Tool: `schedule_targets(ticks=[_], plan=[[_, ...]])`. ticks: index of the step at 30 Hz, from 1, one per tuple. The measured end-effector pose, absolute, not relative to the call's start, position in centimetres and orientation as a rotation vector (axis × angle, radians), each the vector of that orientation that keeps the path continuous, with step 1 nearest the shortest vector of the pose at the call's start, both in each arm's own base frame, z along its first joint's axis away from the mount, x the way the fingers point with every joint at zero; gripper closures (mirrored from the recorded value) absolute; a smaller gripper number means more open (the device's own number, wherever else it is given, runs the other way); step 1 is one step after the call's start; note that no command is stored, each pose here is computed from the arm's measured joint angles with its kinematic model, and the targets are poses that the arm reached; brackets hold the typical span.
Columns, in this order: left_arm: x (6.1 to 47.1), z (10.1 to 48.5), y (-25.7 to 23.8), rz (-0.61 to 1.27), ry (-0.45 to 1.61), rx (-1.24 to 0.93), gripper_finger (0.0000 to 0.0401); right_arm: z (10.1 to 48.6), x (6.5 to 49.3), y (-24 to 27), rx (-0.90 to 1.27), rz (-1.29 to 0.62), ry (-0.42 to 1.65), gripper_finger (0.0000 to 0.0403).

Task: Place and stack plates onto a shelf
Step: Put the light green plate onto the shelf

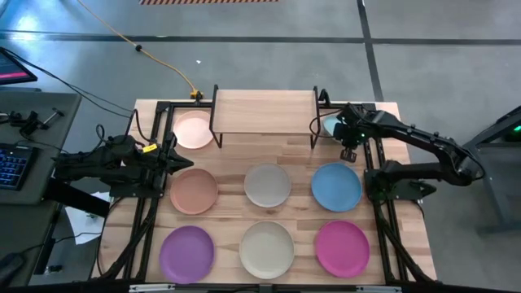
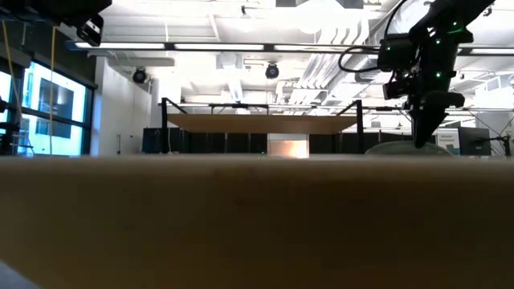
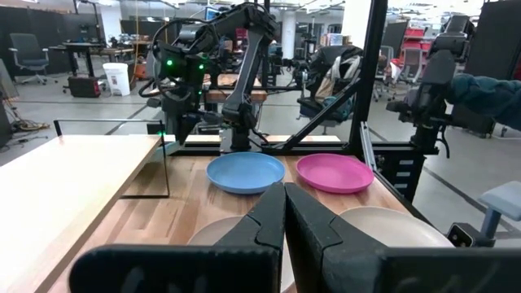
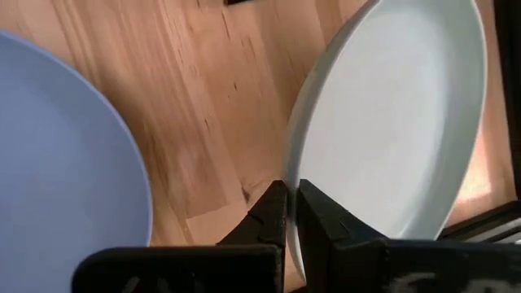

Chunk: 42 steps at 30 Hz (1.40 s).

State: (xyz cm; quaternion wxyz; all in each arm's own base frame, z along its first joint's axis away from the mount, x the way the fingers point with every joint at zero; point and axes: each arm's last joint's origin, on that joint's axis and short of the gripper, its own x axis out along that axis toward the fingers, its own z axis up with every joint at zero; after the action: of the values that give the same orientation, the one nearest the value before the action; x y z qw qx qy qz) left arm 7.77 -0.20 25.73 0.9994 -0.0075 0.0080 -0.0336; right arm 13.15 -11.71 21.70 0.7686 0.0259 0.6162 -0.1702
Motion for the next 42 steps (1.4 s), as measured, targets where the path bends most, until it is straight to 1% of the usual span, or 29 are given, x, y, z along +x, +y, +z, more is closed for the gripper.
schedule_targets(ticks=[5, 20, 24, 35, 42], plan=[[7.8, 25.7, -0.2, -0.068, 0.016, -0.015, 0.0400, 22.1, 13.1, -11.7, 0.038, -0.386, 1.299, 0.0403], [7.8, 25.7, -0.2, -0.067, 0.015, -0.006, 0.0400, 22.7, 13.1, -11.8, 0.015, -0.423, 1.288, 0.0403], [7.8, 25.7, -0.2, -0.067, 0.016, -0.007, 0.0400, 24.6, 13.5, -12.2, -0.008, -0.460, 1.241, 0.0403], [7.8, 25.7, -0.2, -0.067, 0.016, -0.007, 0.0400, 31.7, 13.7, -12.7, -0.091, -0.592, 1.146, 0.0403], [7.8, 25.7, -0.2, -0.067, 0.016, -0.007, 0.0400, 35.5, 13.8, -12.4, -0.173, -0.630, 1.045, 0.0403]])
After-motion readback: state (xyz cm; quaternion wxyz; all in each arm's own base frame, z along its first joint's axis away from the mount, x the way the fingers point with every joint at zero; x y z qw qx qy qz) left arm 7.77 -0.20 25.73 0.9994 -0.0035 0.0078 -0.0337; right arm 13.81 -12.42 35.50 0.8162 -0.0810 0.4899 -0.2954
